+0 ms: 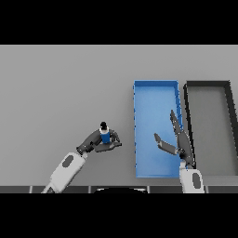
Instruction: Pick up the blue pipe and place it into the blue bin.
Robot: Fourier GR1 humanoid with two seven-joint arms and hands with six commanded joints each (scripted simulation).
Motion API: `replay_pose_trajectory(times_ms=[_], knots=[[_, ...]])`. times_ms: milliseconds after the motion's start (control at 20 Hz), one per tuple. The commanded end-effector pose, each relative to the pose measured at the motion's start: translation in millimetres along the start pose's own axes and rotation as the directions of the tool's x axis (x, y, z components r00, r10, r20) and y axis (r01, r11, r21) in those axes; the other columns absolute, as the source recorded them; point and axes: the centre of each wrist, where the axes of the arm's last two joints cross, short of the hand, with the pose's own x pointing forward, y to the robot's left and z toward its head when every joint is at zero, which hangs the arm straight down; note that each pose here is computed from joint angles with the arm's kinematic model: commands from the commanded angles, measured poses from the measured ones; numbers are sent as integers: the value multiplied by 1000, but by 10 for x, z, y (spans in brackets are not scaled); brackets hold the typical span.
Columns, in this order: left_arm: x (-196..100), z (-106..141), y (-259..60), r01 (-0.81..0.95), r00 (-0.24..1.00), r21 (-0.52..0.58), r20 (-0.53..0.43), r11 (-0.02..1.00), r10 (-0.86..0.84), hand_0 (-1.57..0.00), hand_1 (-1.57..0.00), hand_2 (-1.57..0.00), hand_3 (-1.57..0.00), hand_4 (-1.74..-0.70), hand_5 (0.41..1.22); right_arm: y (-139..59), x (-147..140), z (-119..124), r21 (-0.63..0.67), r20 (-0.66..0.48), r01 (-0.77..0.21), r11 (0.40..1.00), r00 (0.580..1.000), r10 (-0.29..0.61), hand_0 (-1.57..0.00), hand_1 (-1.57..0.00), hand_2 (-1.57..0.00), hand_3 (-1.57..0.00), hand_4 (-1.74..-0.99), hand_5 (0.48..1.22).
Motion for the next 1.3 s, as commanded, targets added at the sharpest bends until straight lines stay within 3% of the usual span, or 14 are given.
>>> replay_pose_trajectory(times_ms=[0, 200, 350, 550, 850, 1250], knots=[[-11, -6, -36, 4, 1000, 7, 0, 1000, -4, -1109, -1170, -1214, -1162, -1572, 1060, 3, -14, -17, 5, -7, 1, 1000, 1000, -1, 1, 1, 1, 1, -1259, 614], [59, 14, -107, 58, 996, 7, 67, 998, -58, -1382, -1407, -1425, -1340, -1666, 1155, 15, 4, -40, 14, -6, -3, 1000, 1000, 3, 1, 1, 1, 1, -1252, 619], [171, -28, -143, 47, 988, 4, 147, 999, -47, -1474, -1487, -1496, -1403, -1699, 1187, 73, -31, -12, 12, -16, -8, 1000, 1000, 9, 1, 1, 1, 1, -1244, 623], [504, -91, -181, 68, 965, -36, 257, 997, -56, -1531, -1537, -1540, -1439, -1717, 1207, 12, -20, -28, 11, -18, -32, 999, 999, 32, 1, 1, 1, 1, -1228, 629], [818, -140, -240, 88, 965, -97, 256, 991, -61, -1561, -1562, -1563, -1445, -1726, 1217, 16, -25, -24, 9, 12, -34, 999, 999, 34, 1, 1, 1, 1, -1208, 640], [862, -183, -280, 100, 970, -114, 231, 988, -71, -1569, -1569, -1570, -1443, -1730, 1219, -20, -9, 62, -25, 5, -46, 999, 999, 46, 1, 1, 1, 1, -1186, 629]])
